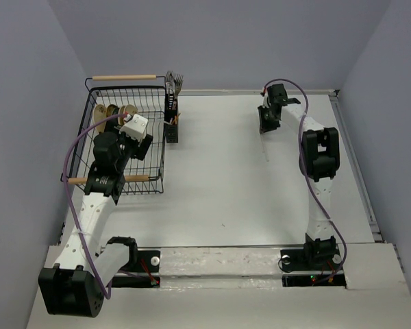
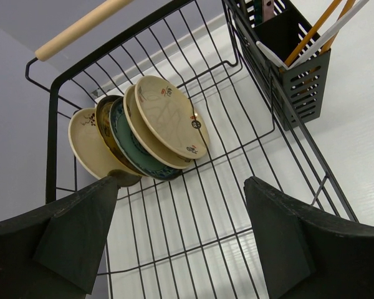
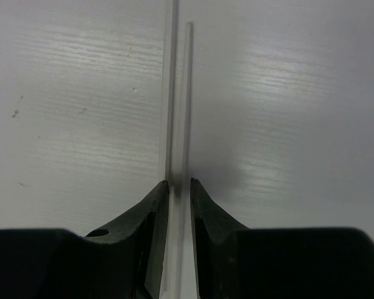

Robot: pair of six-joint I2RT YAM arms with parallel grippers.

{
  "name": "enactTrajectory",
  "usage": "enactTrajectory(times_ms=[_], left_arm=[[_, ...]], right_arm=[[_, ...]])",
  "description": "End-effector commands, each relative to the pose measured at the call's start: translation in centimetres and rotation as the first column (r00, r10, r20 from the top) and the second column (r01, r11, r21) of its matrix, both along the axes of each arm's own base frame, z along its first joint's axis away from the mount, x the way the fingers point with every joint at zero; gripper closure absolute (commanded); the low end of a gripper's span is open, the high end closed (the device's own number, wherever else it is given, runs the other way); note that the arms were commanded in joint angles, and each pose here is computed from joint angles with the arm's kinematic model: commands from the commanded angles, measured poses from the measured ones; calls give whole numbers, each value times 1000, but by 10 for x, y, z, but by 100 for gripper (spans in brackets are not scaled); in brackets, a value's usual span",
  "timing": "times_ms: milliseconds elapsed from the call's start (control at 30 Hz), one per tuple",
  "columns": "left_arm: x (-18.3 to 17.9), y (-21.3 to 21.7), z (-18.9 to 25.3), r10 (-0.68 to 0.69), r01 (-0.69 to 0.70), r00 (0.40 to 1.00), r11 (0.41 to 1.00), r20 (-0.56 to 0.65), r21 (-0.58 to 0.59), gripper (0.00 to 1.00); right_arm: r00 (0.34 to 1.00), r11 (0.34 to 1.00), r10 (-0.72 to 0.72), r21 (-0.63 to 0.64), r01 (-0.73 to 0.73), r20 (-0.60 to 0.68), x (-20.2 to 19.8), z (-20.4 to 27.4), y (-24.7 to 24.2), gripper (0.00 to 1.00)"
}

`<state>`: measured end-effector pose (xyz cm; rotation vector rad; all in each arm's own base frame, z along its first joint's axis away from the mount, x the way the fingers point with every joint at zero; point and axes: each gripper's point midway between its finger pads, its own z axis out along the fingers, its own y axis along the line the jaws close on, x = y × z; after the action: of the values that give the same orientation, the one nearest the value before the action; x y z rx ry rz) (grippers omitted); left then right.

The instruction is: Sort the eating utensils into containers

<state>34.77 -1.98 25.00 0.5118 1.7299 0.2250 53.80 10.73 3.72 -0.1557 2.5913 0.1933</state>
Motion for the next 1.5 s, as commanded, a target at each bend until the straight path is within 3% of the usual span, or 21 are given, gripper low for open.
enactTrajectory(times_ms=[0, 233, 433, 500, 567, 600, 800, 833, 900, 933, 967, 1033, 1067, 1167, 1233, 1300, 1333, 1433, 1467], left_arm=[[1, 2, 16, -2, 2, 998, 1000, 68, 6, 4], [0, 2, 16, -2, 2, 998, 1000, 69, 6, 4], [0, 2, 17, -2, 2, 997, 1000, 72, 5, 4], [0, 1, 17, -4, 3, 997, 1000, 72, 5, 4], [0, 1, 18, -3, 3, 997, 1000, 73, 3, 4], [-1, 1, 18, -3, 3, 997, 1000, 75, 3, 4], [-1, 0, 19, -9, 9, 997, 1000, 76, -1, 4], [-1, -1, 19, -14, 14, 997, 1000, 74, -5, 4], [-1, -7, 24, -42, 44, 996, 999, 75, -15, 4], [-2, -9, 27, -55, 57, 996, 998, 76, -19, 4], [-3, -12, 29, -69, 71, 995, 997, 69, -29, 4], [-4, -23, 50, -124, 129, 988, 991, 93, -47, 5], [-6, -28, 55, -147, 153, 985, 986, 86, -69, 6], [-15, -57, 88, -283, 296, 953, 947, 111, -127, 9], [-27, -87, 115, -415, 435, 899, 880, 139, -189, 9], [-38, -105, 140, -487, 517, 855, 826, 178, -225, 10], [-44, -123, 142, -541, 567, 824, 777, 169, -274, 10], [-53, -147, 155, -597, 620, 782, 716, 178, -321, 11], [-58, -157, 156, -625, 646, 759, 690, 181, -327, 11]], right_arm=[[1000, 999, -6, -33, 5, -14, -2, -7, -7, 74], [994, 975, -98, -206, 88, -43, -12, -18, -42, 76], [990, 964, -105, -256, 77, -99, -23, -37, -50, 78], [989, 972, -84, -227, 55, -121, -24, -45, -44, 85], [990, 976, -82, -211, 57, -111, -19, -44, -40, 100], [991, 975, -86, -211, 62, -104, -17, -44, -41, 100], [990, 972, -102, -203, 120, 101, 2, 1, -46, 100], [974, 972, -109, -181, 146, 200, 7, 40, -47, 100], [947, 972, -42, -206, 112, 317, 5, 62, -40, 100], [927, 972, -23, -209, 109, 375, 3, 79, -37, 100], [845, 977, -14, -171, 124, 534, 8, 139, -30, 100], [798, 980, 73, -192, 54, 598, -14, 157, -5, 100], [703, 986, 74, -156, 52, 708, -20, 208, 6, 100], [611, 988, 139, -151, -32, 779, -47, 247, 53, 100], [522, 984, 178, -145, -103, 834, -71, 280, 90, 100], [475, 978, 184, -113, -175, 861, -87, 297, 115, 100], [436, 964, 187, -81, -251, 880, -101, 312, 133, 100], [328, 889, 181, -11, -458, 927, -146, 337, 188, 100], [259, 841, 191, -22, -541, 947, -170, 342, 215, 100]])
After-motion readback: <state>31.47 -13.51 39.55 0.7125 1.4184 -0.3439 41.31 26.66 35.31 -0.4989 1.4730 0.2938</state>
